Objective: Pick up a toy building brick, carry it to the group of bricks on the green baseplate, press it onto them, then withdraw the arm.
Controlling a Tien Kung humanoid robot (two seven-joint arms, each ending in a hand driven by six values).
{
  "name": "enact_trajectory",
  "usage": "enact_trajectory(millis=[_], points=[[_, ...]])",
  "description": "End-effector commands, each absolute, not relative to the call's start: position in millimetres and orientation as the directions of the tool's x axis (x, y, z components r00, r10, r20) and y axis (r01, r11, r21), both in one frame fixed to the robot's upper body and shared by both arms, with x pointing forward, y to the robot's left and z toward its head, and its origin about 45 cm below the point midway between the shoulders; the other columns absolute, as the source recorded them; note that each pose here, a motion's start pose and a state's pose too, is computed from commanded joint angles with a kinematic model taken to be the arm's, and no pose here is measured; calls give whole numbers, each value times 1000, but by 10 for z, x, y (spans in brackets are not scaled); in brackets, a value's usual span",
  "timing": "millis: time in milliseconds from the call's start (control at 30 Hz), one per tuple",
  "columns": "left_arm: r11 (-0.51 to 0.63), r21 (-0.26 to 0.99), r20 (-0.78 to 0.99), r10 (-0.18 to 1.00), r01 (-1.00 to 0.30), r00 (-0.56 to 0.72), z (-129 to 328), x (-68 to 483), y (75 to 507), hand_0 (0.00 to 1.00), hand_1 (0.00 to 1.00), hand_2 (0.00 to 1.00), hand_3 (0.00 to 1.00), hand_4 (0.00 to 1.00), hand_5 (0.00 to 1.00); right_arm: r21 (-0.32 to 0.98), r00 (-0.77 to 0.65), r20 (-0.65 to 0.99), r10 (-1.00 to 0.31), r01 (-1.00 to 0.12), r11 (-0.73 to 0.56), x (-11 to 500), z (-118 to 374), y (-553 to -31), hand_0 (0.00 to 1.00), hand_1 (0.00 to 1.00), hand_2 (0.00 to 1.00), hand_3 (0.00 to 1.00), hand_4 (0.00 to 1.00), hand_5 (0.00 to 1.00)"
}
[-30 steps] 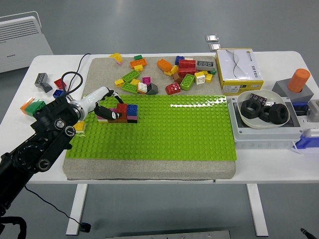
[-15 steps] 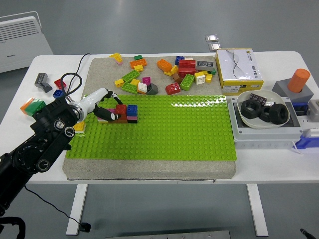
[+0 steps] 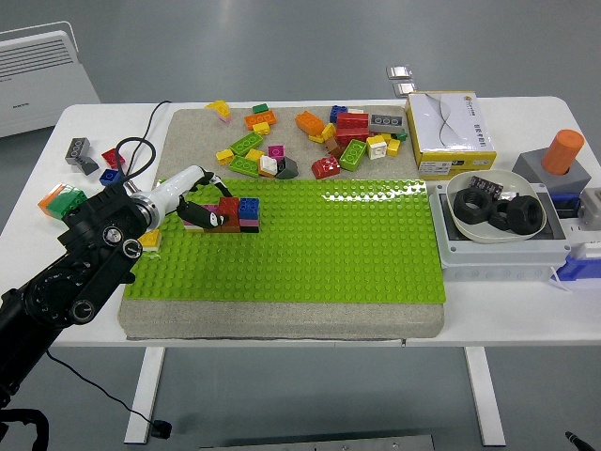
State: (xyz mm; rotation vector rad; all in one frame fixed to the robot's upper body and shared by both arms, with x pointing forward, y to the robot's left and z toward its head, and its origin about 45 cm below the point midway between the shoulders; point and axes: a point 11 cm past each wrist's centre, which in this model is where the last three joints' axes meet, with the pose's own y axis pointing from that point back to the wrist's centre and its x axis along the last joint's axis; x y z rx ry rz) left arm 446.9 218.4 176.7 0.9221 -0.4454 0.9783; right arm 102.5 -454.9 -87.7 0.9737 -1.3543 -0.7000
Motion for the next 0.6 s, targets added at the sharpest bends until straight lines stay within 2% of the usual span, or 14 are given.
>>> enact_trajectory(millis=[167,200,367,400,600], points=[[240,457,692,510,-857,512,1775,4473,2184,920,964,949,606,518,2,881,121,471,-874,-123,457,1032,-874,-4551,517,618,718,803,886,948],[240,457,692,510,-856,512,1775,4474,2184,920,965,949,650,547,2,881,121,471,-874,-123,457,1033,-874,-4551,517,616,718,803,880,944],[240,457,692,509,-856,512,1781,4479,2184,920,965,949,650,547,2,881,120,470,-874,-125,457,1043,-872,-4551,517,616,718,803,880,944],[241,457,692,509,-856,512,1783,4481,2184,920,969,953,692,584,2,881,120,470,-874,-125,457,1044,-872,-4551,517,616,718,803,871,932],[241,467,694,496,-851,522,1771,4479,2189,920,970,956,688,592,2,881,117,470,-875,-125,456,1042,-871,-4553,517,615,718,802,867,923]])
